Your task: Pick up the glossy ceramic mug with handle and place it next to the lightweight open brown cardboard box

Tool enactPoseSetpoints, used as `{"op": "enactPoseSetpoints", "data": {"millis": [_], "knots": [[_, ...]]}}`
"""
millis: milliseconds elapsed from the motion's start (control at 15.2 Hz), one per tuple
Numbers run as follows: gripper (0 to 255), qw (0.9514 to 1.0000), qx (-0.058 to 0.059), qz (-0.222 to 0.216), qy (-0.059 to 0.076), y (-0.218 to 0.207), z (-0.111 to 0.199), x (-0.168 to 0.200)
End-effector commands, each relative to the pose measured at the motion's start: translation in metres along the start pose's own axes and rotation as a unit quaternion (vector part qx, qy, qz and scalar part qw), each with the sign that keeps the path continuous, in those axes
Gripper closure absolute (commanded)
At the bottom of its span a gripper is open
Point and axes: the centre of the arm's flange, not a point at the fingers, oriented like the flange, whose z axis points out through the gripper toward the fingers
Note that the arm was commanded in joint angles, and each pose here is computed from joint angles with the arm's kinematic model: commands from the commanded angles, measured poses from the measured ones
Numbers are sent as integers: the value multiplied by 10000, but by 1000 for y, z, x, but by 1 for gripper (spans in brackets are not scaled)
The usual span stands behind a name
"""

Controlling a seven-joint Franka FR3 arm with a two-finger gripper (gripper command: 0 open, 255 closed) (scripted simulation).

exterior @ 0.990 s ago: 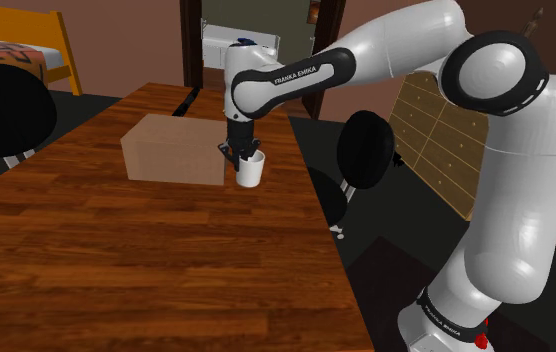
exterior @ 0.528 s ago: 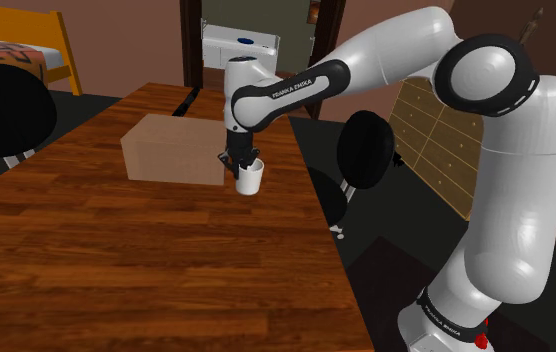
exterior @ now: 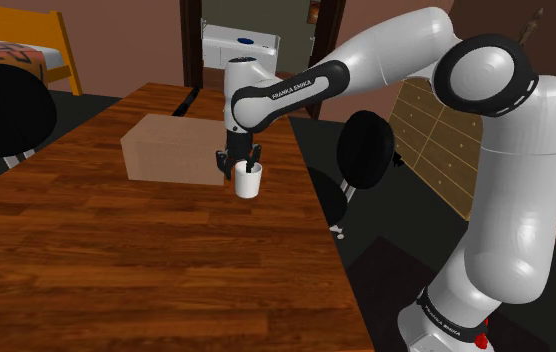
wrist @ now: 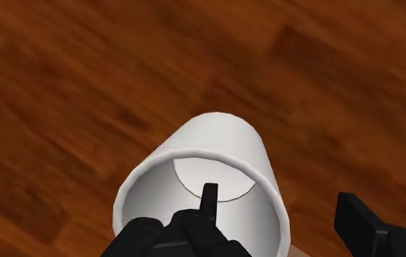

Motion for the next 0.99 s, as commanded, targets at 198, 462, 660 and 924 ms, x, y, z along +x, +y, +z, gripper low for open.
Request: {"op": "enactPoseSetpoints", "data": {"millis": [198, 462, 660, 924], "knots": [[0, 10000, 0, 0, 0, 0, 0, 0], [0, 10000, 0, 0, 0, 0, -50, 0], [0, 10000, 0, 0, 0, 0, -50, 0], [0, 10000, 0, 0, 0, 0, -50, 0]]}}
